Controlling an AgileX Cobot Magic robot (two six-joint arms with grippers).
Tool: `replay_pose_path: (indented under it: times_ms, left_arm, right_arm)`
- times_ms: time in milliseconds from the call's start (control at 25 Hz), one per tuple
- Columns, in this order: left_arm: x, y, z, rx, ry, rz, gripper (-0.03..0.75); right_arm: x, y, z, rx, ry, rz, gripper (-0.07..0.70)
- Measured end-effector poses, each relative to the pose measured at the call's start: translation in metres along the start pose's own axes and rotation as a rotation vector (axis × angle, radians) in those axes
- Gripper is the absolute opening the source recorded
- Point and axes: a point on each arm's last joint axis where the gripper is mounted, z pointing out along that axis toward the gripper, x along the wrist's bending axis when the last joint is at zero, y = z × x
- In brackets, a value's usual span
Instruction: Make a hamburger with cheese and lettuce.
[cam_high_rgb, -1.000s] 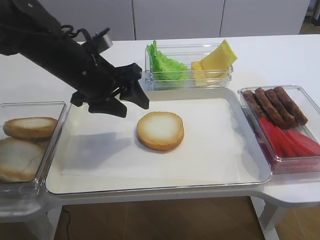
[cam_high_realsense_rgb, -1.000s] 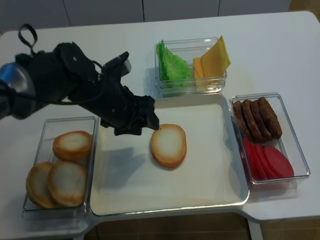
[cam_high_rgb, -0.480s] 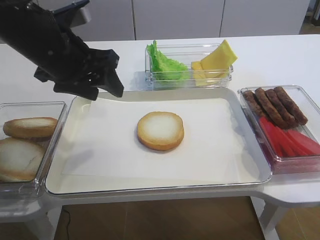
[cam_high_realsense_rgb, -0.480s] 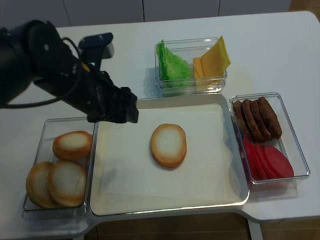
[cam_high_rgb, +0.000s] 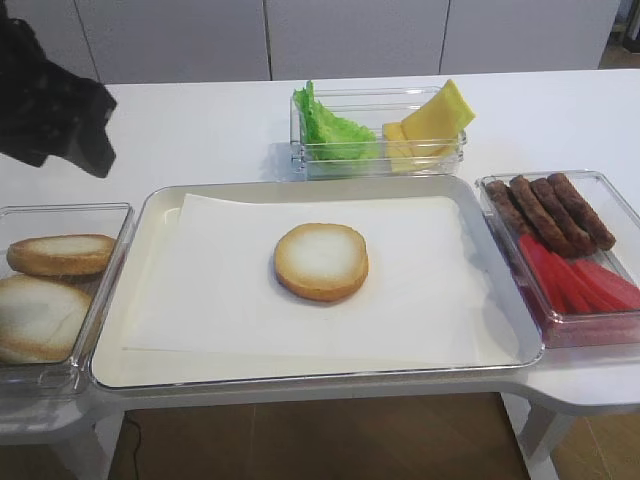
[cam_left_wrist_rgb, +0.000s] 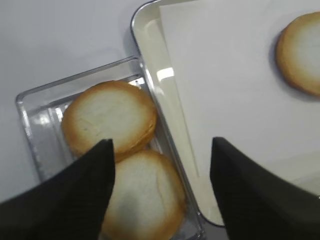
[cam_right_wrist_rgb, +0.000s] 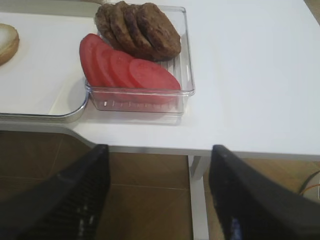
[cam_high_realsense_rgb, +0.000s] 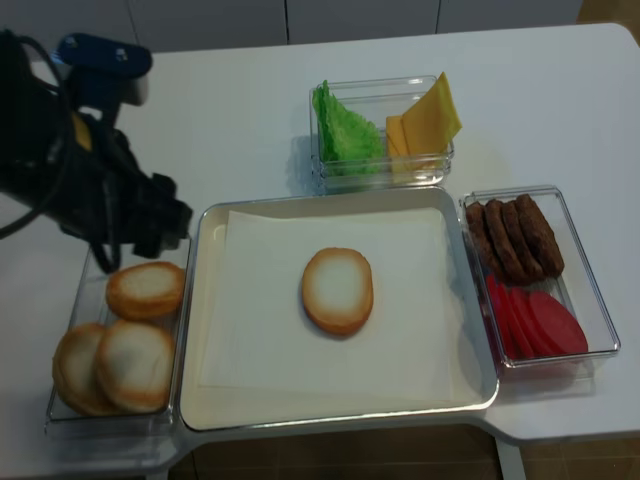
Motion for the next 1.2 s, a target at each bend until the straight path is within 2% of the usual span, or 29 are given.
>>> replay_pose_path:
  times_ms: [280, 640, 760, 920, 1200]
  left_arm:
    - [0.018, -0.013, -0.018, 0.044, 0.126, -0.004, 0.447]
    - [0.060, -0.022, -0.031, 0.033, 0.220, -0.151, 0.447]
    - [0.070, -0.026, -0.036, 0.030, 0.236, -0.187, 0.447]
    - [0.075, -0.029, -0.042, 0.020, 0.238, -0.213, 0.447]
    - [0.073, -0.048, -0.036, 0.054, 0.237, -0.213, 0.447]
  right_arm:
    - [0.000, 0.000, 0.000, 0.000, 0.000, 0.000, 0.487]
    - [0.000, 0.000, 0.000, 0.000, 0.000, 0.000, 0.487]
    - [0.000, 0.000, 0.000, 0.000, 0.000, 0.000, 0.487]
    - [0.000, 0.000, 0.000, 0.000, 0.000, 0.000, 0.487]
    - [0.000, 0.000, 0.000, 0.000, -0.001, 0.000, 0.487]
